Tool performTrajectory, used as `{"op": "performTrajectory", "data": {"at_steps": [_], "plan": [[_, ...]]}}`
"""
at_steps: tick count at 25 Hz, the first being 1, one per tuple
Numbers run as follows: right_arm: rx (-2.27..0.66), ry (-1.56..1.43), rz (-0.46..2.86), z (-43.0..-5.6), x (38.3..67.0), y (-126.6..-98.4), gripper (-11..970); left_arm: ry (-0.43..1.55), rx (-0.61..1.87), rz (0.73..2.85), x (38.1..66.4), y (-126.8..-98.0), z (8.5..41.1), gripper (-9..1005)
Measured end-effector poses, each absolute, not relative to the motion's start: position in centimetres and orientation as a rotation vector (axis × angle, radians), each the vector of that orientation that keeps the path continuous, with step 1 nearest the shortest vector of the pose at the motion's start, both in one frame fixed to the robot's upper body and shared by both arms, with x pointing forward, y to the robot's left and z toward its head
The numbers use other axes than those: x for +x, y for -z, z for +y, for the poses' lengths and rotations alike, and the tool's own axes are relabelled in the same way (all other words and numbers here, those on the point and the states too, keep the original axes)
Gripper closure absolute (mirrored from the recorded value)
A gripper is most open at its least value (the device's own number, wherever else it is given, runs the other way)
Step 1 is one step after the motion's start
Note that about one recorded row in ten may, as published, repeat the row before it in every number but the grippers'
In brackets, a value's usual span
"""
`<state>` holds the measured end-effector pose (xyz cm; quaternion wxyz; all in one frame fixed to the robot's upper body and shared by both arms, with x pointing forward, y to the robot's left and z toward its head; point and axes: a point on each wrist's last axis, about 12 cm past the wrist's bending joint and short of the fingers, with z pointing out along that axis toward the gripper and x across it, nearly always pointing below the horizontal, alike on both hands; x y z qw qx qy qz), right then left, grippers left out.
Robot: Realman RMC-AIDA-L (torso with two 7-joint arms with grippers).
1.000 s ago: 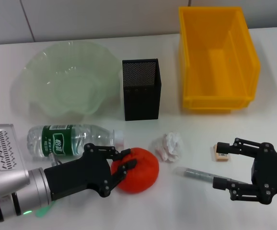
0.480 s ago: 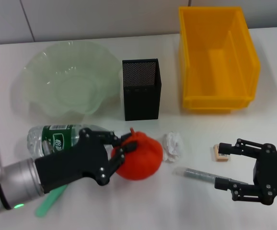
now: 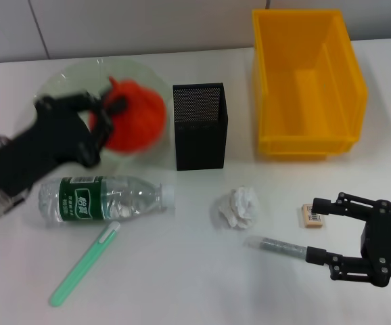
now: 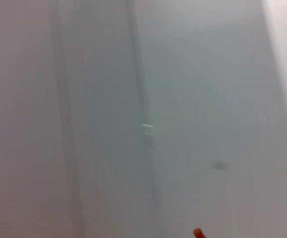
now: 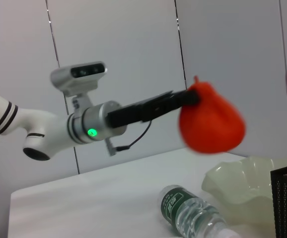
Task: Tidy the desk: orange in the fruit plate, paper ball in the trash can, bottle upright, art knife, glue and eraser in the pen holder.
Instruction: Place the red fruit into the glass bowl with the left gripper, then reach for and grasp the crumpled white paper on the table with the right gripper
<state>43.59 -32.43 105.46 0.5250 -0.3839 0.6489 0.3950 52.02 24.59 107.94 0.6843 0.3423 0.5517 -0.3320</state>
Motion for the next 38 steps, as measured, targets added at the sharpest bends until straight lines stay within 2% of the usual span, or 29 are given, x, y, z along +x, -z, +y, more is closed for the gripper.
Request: {"op": "performTrajectory", "data": {"at_steps": [3, 5, 8, 9, 11, 17, 26, 34, 38], "plan": [[-0.918, -0.944, 1.552, -32.4, 43.7, -105.5, 154, 0.710, 0.735, 1.250, 52.8, -108.1, 24.8, 912], [-0.920, -0.945, 1.550, -32.3, 43.8, -105.5, 154, 0.612, 0.694, 1.344, 55.8, -108.1, 24.2, 913], [-0.927, -0.948, 1.546, -32.2, 43.9, -105.5, 154, 0.593, 0.699, 1.363, 56.6, -108.1, 23.7, 915], [-0.927, -0.948, 1.546, -32.2, 43.9, -105.5, 154, 0.531, 0.673, 1.416, 58.1, -107.9, 23.3, 916], [-0.928, -0.951, 1.545, -32.2, 43.9, -105.5, 154, 0.480, 0.629, 1.449, 59.0, -107.8, 23.5, 917], [-0.927, -0.953, 1.546, -32.1, 43.9, -105.5, 154, 0.384, 0.567, 1.474, 59.4, -107.2, 24.3, 897], [-0.933, -0.962, 1.545, -31.9, 44.3, -105.6, 153, 0.362, 0.468, 1.494, 59.1, -106.7, 25.2, 851], [-0.863, -0.985, 1.604, -33.1, 44.6, -106.6, 153, 0.449, 0.496, 1.467, 58.0, -106.6, 24.6, 512], [-0.833, -0.983, 1.645, -35.0, 45.5, -109.9, 153, 0.532, 0.540, 1.456, 56.3, -106.0, 24.2, 341]]}}
